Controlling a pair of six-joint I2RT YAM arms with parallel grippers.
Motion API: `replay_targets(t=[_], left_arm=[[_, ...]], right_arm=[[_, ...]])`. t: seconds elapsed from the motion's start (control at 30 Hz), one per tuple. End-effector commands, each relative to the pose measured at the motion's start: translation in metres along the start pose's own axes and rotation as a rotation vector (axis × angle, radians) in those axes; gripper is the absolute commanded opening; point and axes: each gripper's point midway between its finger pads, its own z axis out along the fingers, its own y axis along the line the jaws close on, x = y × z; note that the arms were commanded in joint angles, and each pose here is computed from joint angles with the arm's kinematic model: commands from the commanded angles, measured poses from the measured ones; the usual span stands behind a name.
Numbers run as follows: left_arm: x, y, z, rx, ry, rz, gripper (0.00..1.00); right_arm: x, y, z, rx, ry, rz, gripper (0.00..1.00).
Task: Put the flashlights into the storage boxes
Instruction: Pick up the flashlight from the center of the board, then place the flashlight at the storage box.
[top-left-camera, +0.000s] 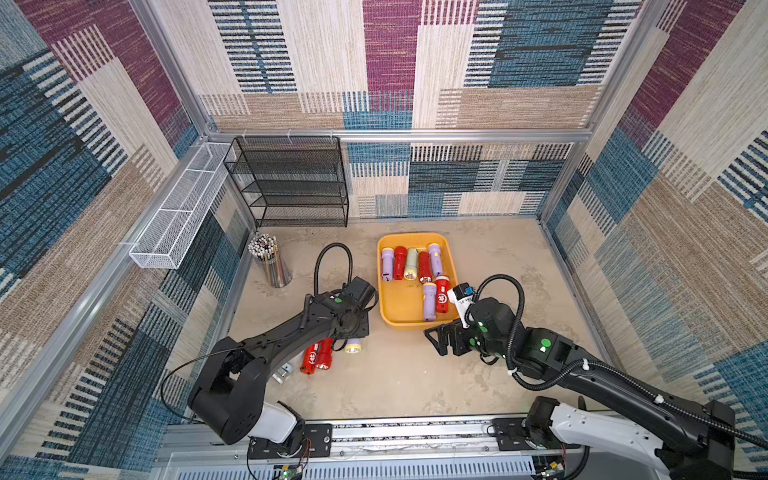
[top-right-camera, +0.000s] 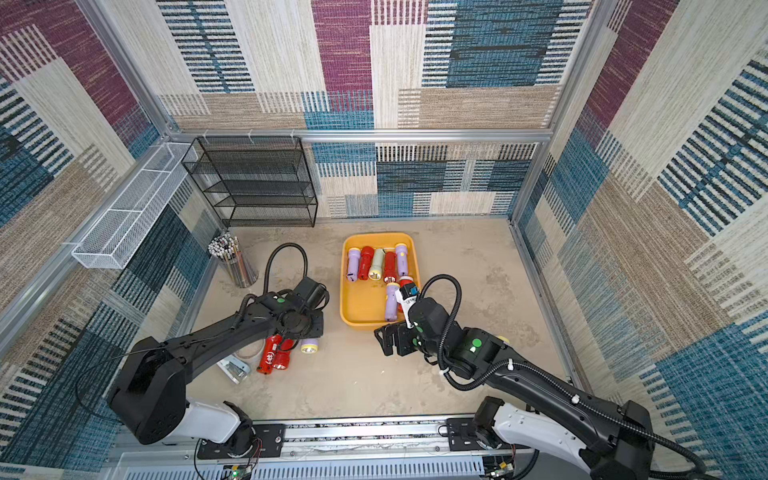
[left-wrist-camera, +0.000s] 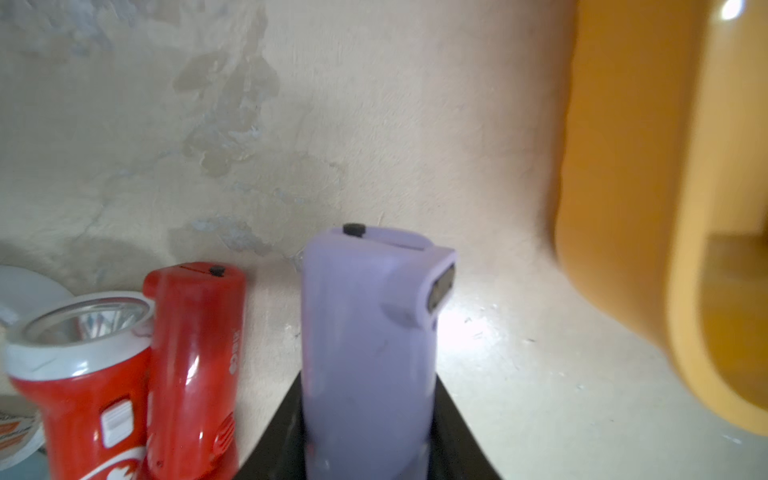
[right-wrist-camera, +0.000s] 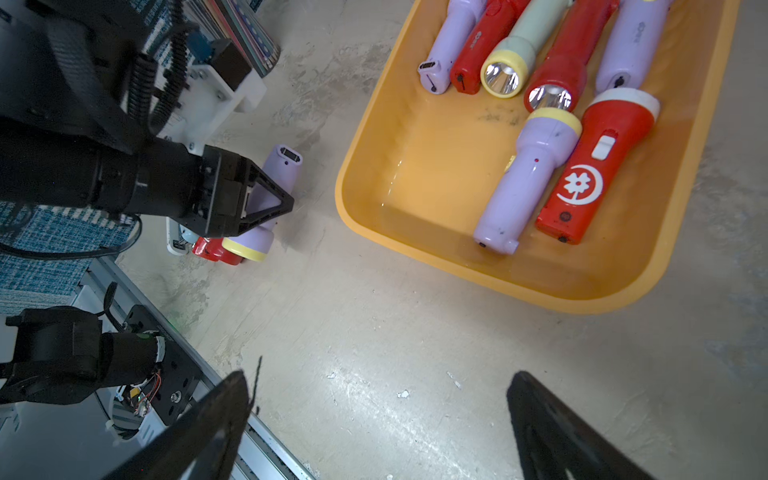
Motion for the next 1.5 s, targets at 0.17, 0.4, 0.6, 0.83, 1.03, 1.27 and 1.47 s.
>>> replay_targets(t=[0.17, 0.4, 0.6, 0.83, 1.03, 1.27, 1.47], left_arm=[[-0.041, -0.031, -0.034, 0.078, -0.079, -0.017, 0.24], [-0.075, -0.085, -0.029, 0.131, -0.093, 0.032, 0.23], [-0.087, -0.129, -0.001, 0.16, -0.056, 0.082, 0.22], [-0.094, -0.159, 0.032, 0.17, -0.012, 0.102, 0.21], [-0.093, -0.174, 0.055, 0.179, 0.023, 0.1, 0.21], [-0.084, -0.193, 0.069, 0.195, 0.052, 0.11, 0.22], [-0.077, -0.202, 0.071, 0.204, 0.063, 0.122, 0.37]], right_arm=[[-0.006, -0.001, -0.007, -0.004, -0.042, 0.018, 1.0], [-0.002, -0.005, -0.012, 0.003, -0.049, 0.025, 1.0], [0.002, -0.008, -0.016, -0.003, -0.058, 0.032, 1.0], [0.01, -0.011, -0.013, -0.002, -0.044, 0.033, 1.0], [0.01, -0.015, -0.014, 0.017, -0.048, 0.029, 1.0], [0.01, -0.019, -0.014, 0.032, -0.047, 0.021, 1.0], [0.008, -0.021, -0.012, 0.038, -0.046, 0.017, 1.0]])
